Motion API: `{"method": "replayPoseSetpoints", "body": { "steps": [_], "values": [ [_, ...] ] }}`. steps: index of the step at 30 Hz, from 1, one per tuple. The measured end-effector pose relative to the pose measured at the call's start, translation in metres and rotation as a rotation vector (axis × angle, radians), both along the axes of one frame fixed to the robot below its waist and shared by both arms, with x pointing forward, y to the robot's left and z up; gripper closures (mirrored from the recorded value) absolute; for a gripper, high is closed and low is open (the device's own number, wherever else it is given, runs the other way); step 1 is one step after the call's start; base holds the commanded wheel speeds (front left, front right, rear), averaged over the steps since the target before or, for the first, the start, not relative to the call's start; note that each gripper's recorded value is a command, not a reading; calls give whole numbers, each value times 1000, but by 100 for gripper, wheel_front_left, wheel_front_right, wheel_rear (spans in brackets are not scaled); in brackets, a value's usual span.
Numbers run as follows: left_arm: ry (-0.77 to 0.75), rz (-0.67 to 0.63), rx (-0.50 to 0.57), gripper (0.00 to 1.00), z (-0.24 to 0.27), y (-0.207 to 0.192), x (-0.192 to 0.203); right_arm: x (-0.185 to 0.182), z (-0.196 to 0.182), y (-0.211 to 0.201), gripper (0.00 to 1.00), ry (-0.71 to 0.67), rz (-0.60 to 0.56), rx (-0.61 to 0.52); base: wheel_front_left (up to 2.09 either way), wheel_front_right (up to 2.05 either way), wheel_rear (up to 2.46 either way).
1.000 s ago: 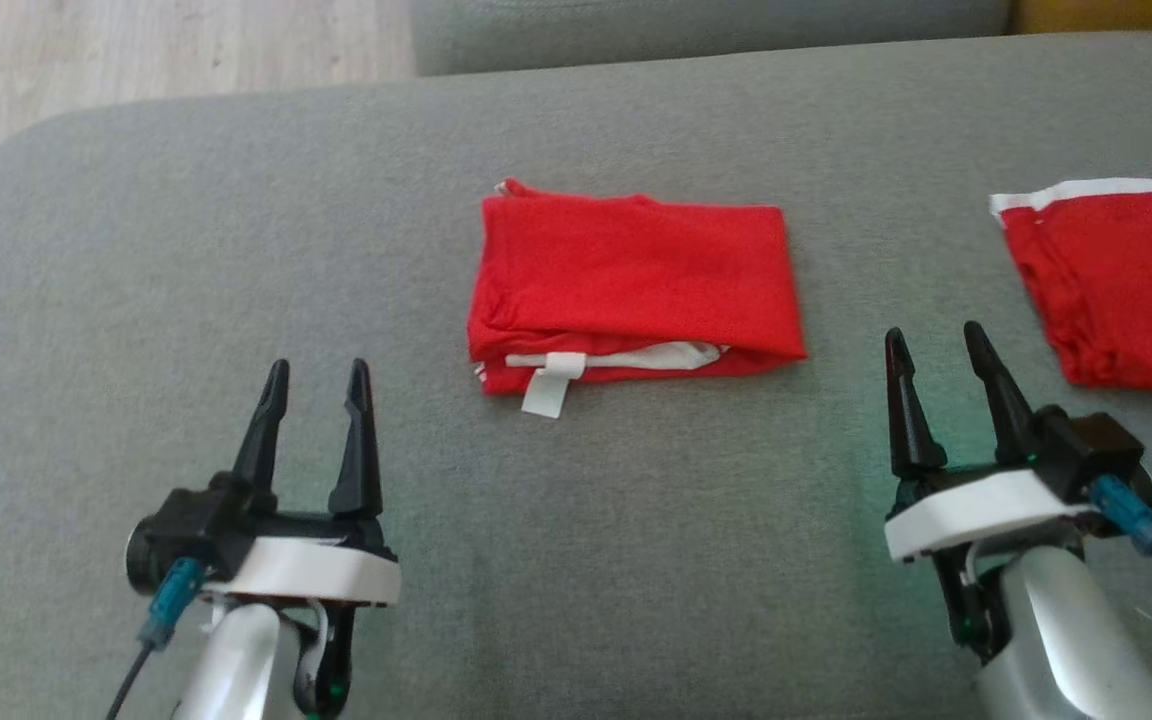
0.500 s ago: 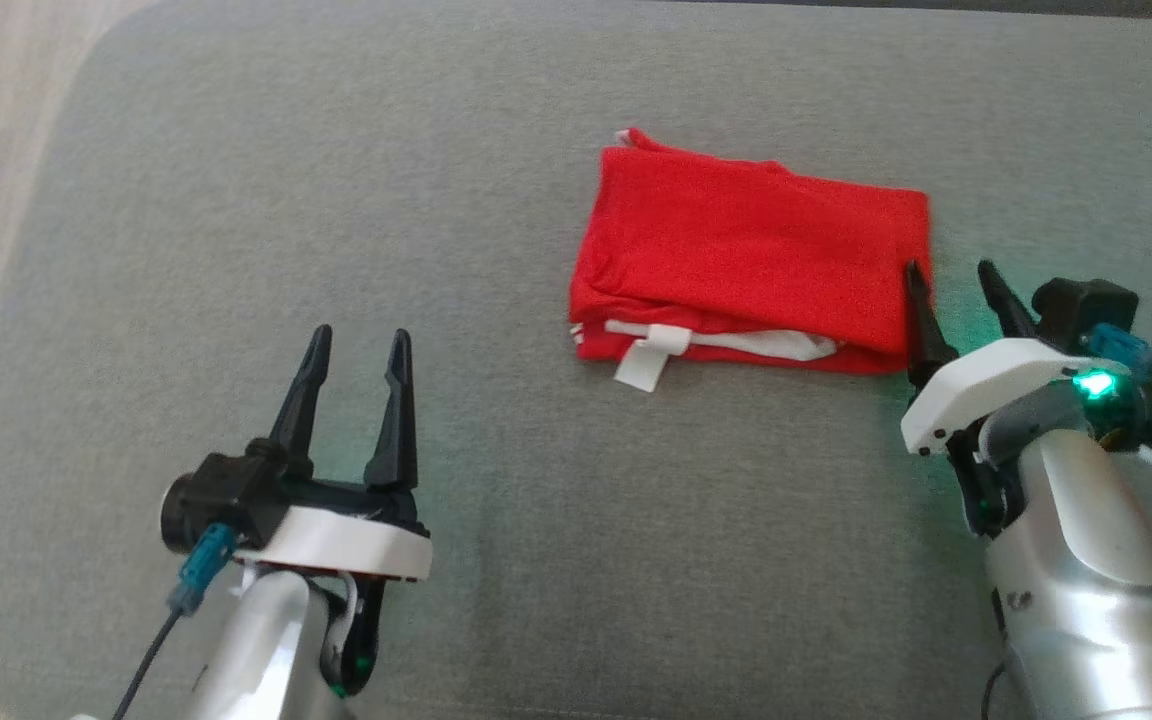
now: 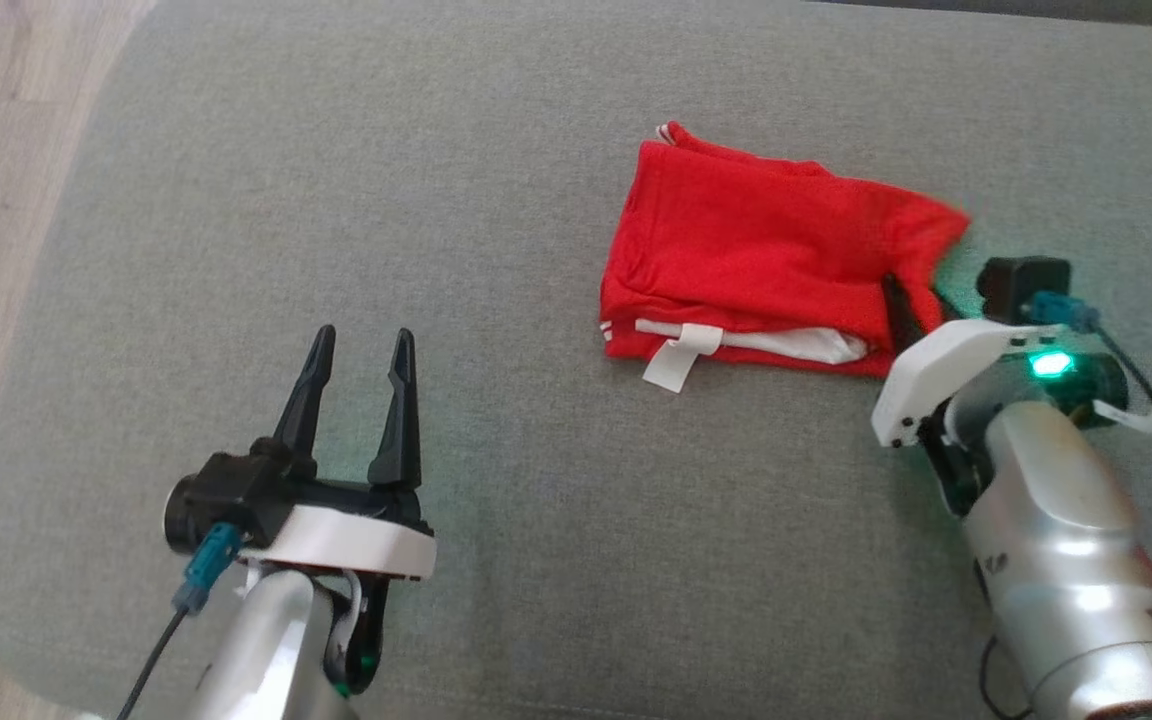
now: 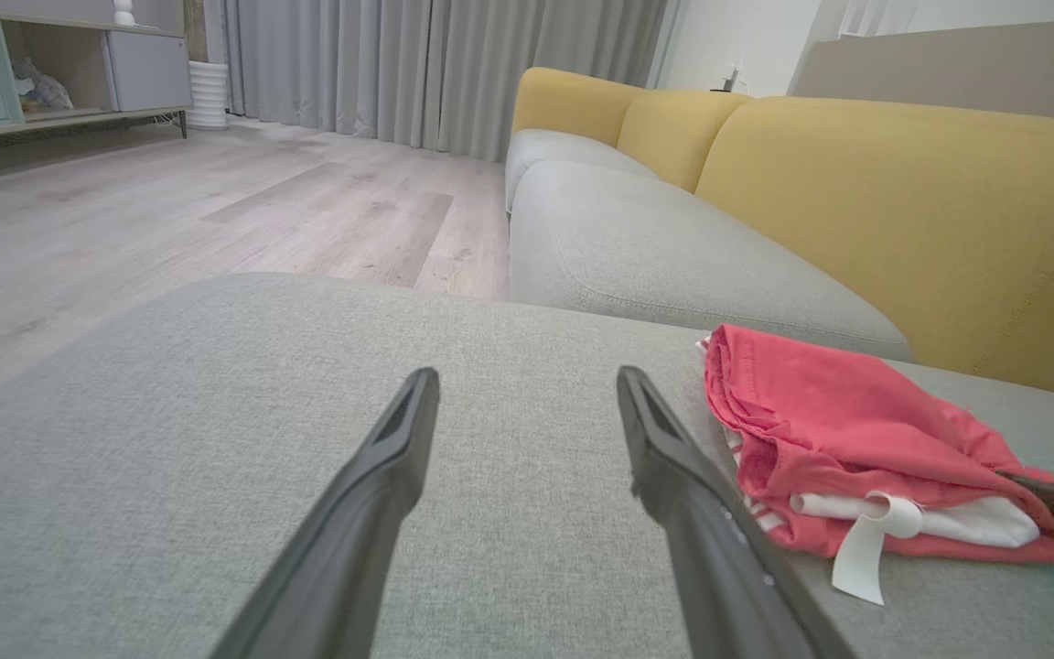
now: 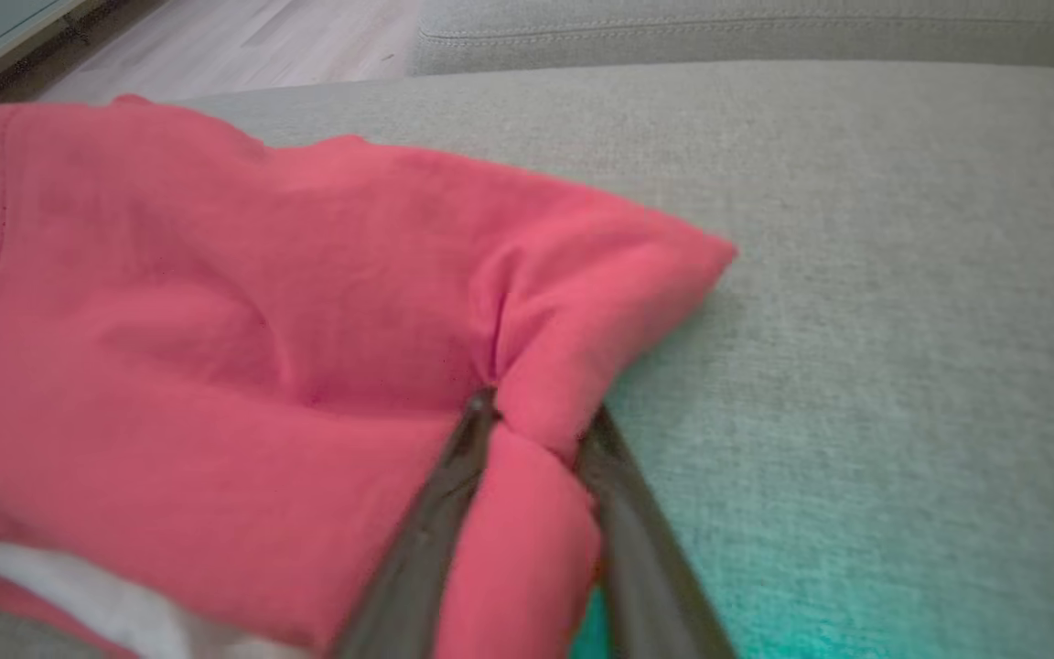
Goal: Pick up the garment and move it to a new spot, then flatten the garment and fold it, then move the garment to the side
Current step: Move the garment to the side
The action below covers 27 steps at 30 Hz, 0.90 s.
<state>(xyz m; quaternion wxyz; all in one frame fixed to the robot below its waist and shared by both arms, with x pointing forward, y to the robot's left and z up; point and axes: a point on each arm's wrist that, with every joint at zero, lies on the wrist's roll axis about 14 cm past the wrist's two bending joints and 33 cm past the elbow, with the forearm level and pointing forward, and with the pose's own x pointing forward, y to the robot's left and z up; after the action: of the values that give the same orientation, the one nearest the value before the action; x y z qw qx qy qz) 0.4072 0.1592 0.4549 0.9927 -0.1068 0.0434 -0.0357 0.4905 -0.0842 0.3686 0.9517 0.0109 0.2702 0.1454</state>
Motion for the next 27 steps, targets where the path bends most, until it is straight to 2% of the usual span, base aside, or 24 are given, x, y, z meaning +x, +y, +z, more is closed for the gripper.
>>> {"method": "replayPoseSetpoints", "body": {
  "steps": [8,14,20,27],
  "values": [
    [-32,-46,-11,0,10,-17,7,-4,19,-19,100,-110,13,-93,0,0,0],
    [-68,-96,-24,0,22,-36,12,-3,50,-49,100,-221,35,-233,0,0,0],
    [-104,-125,-35,0,35,-48,15,-16,64,-113,100,-228,50,-445,0,0,0],
    [-108,-155,-42,0,36,-59,19,-29,78,-207,100,-165,1,-643,0,0,0]
  ]
}}
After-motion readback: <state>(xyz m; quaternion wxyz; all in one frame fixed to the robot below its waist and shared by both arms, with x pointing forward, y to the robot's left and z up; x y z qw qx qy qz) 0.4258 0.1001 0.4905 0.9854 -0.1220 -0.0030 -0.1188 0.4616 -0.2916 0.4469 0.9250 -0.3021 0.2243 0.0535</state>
